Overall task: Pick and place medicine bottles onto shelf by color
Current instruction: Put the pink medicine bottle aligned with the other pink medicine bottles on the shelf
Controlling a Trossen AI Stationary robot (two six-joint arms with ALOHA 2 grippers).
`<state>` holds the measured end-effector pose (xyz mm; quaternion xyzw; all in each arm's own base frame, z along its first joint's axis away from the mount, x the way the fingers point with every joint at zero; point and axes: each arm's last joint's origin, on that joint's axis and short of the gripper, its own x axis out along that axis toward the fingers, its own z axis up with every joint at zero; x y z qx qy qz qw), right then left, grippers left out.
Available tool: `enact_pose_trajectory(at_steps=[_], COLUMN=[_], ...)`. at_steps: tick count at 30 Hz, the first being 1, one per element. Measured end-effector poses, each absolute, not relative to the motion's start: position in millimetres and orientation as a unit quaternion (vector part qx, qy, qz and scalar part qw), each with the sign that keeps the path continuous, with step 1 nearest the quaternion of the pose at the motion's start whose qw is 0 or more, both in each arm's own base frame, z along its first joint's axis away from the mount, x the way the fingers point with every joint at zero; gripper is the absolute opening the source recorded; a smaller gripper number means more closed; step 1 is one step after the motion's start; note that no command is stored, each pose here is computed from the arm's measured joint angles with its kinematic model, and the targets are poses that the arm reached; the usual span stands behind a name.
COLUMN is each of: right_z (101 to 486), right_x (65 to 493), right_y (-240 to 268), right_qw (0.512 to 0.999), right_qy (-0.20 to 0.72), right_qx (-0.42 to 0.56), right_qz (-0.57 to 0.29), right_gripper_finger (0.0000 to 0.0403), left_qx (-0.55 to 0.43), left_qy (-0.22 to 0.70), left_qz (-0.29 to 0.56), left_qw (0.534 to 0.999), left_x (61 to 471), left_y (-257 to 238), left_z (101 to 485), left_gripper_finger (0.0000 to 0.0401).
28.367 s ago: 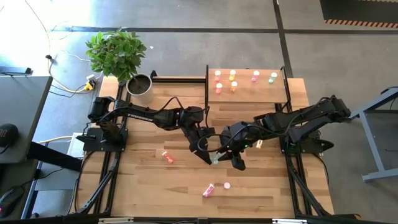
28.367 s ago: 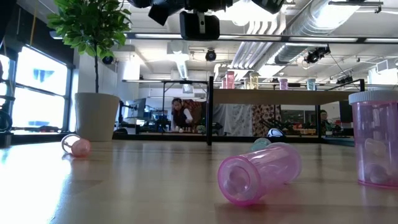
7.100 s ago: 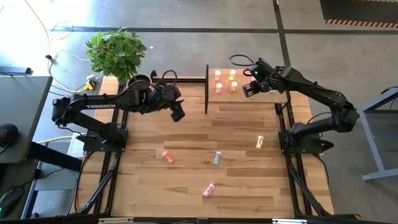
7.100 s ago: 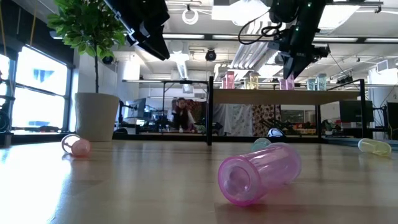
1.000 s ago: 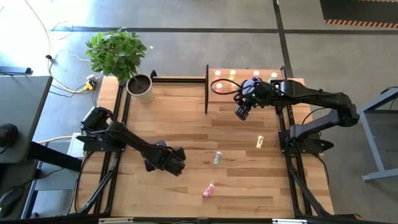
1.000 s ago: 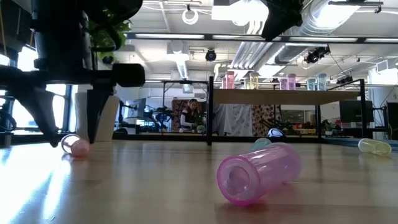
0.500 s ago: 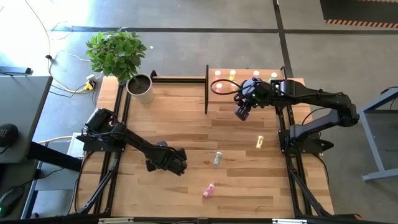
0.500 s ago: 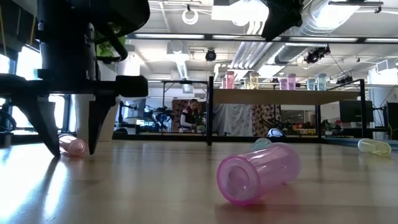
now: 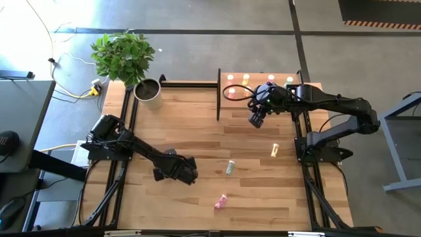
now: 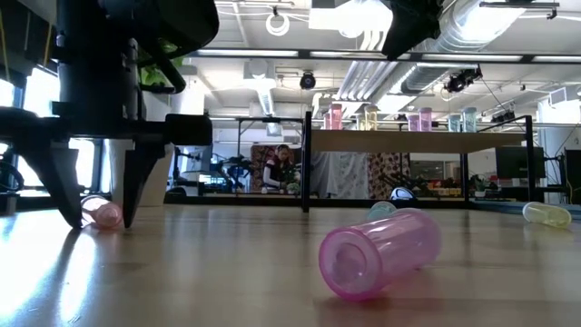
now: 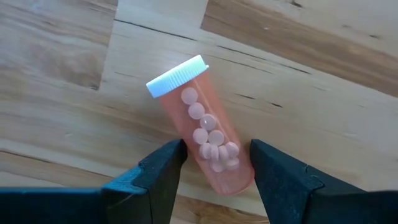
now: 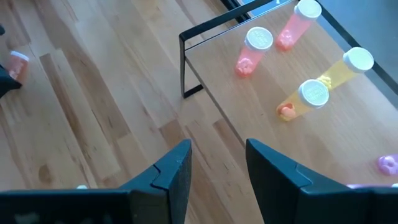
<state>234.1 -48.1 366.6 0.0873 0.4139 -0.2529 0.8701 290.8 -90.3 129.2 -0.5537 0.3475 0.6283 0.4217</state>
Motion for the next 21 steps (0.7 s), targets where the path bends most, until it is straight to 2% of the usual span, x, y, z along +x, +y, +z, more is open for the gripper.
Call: enact_pose_trajectory(at_steps=[5,14,21], right_z=[367,367,366], right_x=[234,234,234], right_y=[-48,-48,-47], right_qw=[0.87,0.87,0.872], right_qy=[0.414,0.416,0.423], right_qx=[0.086,0.082,0.077], right_qz=[-0.252,-0.25,-0.234], right_gripper_finger=[0.0142,0.0142,0.0142], left_qx=[-0.551,-0.576,-0.582], left_qy=[0.362,0.349,0.335], left_qz=[0.618,0.62,0.623], left_qw=[0.428,0.403,0.402], left_x=[291,295,296], left_y=[-94,-93,-93], left_z=[133,140,141], left_gripper_finger=[0.0184,0.0184,0.0184])
